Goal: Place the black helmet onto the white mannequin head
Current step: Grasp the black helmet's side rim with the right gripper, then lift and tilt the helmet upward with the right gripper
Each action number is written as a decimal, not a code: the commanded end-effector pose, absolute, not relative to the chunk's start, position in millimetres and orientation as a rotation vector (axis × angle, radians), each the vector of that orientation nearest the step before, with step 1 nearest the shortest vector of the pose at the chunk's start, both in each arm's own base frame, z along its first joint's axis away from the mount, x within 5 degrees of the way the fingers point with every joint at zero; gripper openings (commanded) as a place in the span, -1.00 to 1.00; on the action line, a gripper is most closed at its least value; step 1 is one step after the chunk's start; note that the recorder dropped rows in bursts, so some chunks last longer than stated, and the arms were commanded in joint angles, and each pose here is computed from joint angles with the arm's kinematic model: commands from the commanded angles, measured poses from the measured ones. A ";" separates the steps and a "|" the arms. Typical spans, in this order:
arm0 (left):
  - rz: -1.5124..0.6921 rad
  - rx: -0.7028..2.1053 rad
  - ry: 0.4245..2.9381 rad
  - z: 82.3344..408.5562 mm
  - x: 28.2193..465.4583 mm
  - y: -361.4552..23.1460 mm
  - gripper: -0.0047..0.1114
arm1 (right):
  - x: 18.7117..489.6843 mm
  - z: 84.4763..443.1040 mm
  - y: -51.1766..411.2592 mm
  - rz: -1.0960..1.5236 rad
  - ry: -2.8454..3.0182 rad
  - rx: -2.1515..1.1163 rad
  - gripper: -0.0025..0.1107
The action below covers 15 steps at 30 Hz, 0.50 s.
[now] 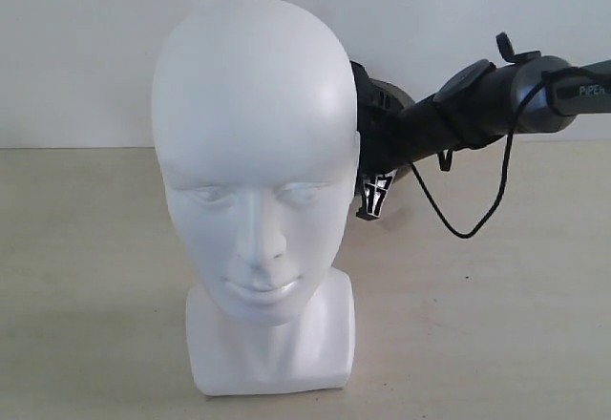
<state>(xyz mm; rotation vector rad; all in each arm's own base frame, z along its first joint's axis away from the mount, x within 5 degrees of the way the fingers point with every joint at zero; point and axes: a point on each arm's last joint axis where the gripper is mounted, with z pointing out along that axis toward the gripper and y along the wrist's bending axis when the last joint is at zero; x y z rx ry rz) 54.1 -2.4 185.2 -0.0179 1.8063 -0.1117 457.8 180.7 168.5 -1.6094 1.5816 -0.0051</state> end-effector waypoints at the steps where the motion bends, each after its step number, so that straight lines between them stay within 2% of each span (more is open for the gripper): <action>1: -0.105 -0.016 1.805 184.3 54.0 -2.2 -0.84 | 464.1 197.3 170.9 -0.050 1.676 -1.379 -0.96; 7: -0.105 -0.016 1.805 184.3 54.0 -2.2 -0.84 | 452.4 230.7 163.0 0.004 1.812 -1.254 -0.96; 15: -0.105 -0.016 1.805 184.3 54.0 -2.2 -0.84 | 429.9 244.5 144.0 -0.059 2.091 -1.301 -0.96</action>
